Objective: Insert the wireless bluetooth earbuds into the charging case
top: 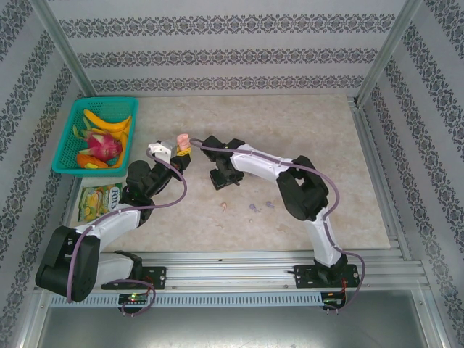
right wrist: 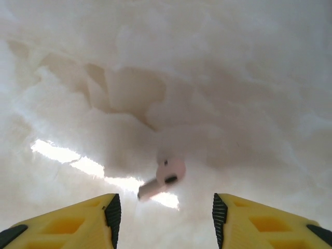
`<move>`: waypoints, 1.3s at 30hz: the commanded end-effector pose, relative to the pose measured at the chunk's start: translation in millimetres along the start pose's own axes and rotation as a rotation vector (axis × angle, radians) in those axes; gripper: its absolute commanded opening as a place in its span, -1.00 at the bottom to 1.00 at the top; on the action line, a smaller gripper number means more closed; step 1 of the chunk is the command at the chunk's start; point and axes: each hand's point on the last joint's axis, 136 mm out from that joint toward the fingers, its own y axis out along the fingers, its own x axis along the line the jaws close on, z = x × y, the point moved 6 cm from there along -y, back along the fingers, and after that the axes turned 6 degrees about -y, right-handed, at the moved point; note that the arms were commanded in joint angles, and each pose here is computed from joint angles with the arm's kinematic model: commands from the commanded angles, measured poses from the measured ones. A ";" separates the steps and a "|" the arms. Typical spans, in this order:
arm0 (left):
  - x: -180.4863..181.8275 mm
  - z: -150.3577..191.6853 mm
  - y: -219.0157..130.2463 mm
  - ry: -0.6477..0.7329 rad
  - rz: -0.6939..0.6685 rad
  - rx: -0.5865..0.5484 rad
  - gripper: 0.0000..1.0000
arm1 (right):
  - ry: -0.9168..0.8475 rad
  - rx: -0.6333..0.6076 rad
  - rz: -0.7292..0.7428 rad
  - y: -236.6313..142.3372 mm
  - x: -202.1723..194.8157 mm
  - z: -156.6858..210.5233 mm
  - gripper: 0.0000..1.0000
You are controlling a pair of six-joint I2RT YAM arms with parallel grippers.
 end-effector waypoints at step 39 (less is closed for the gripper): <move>8.7 -5.2 13.9 -0.042 -0.013 -0.091 -1.00 | 0.861 0.100 -0.033 16.0 -2.5 -4.2 0.01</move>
